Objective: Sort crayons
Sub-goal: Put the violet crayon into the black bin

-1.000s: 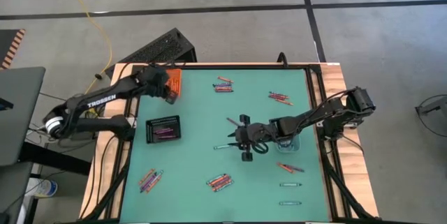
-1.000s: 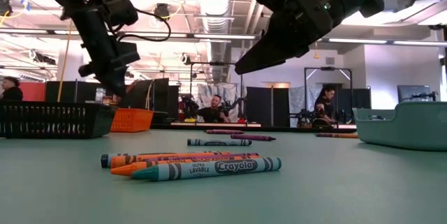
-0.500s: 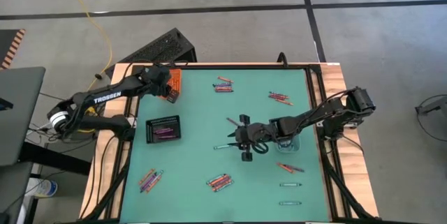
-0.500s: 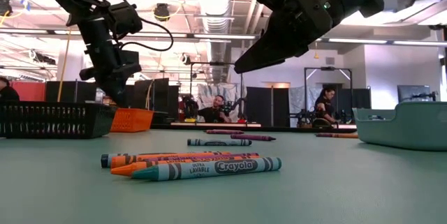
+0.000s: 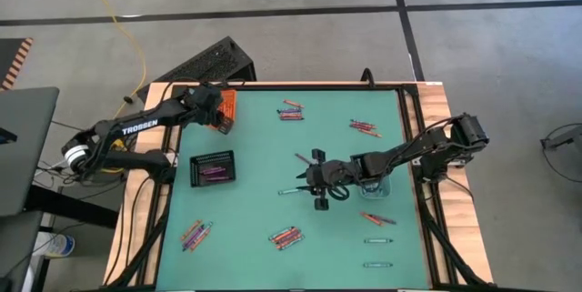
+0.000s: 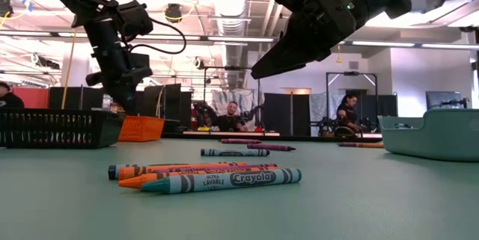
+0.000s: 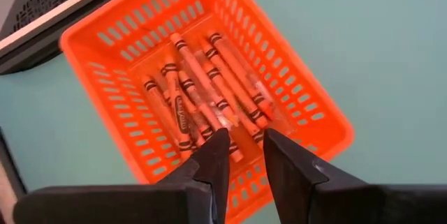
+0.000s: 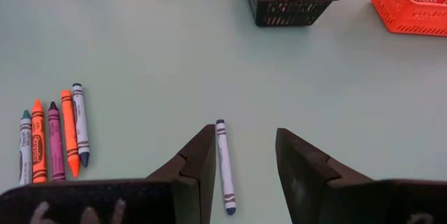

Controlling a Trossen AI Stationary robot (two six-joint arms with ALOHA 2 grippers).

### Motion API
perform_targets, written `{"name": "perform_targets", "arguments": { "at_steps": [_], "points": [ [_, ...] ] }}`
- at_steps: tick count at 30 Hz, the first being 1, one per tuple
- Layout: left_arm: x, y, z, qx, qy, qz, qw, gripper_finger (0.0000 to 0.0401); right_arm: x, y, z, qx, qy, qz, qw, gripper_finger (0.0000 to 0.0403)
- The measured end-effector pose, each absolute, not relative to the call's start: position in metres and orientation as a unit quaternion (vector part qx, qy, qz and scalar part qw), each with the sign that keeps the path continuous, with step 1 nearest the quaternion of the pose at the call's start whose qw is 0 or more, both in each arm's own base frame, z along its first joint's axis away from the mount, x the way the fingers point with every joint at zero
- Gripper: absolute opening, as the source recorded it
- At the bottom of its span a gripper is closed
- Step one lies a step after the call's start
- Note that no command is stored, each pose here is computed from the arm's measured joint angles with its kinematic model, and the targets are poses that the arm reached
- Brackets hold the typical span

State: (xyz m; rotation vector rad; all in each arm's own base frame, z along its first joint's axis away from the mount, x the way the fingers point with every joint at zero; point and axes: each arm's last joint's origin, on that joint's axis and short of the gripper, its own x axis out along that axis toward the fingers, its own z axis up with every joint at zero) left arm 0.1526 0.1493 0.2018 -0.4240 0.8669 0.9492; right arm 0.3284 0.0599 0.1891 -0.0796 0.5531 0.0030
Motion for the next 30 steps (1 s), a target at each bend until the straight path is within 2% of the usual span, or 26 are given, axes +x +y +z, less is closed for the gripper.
{"name": "perform_targets", "arguments": {
  "at_steps": [10, 15, 19, 25, 30],
  "points": [
    [0.166, 0.137, 0.218, -0.137, 0.428, 0.385, 0.806, 0.0078, 0.327, 0.058, 0.187, -0.021, 0.287, -0.008, 0.958, 0.014],
    [0.17, 0.12, 0.24, -0.123, 0.404, 0.364, 0.83, 0.0078, 0.326, 0.039, 0.183, 0.031, 0.295, -0.126, 0.947, 0.0136],
    [0.171, 0.095, 0.246, -0.11, 0.368, 0.344, 0.857, 0.0078, 0.325, 0.023, 0.181, 0.04, 0.301, -0.181, 0.935, 0.0129],
    [0.176, 0.049, 0.221, -0.077, 0.264, 0.261, 0.925, 0.0078, 0.329, 0.008, 0.173, 0.042, 0.305, -0.211, 0.928, 0.0118],
    [0.175, 0.019, 0.197, -0.07, 0.192, 0.183, 0.962, 0.0078, 0.335, 0.005, 0.137, 0.026, 0.356, -0.227, 0.906, 0.0116]
  ]
}}
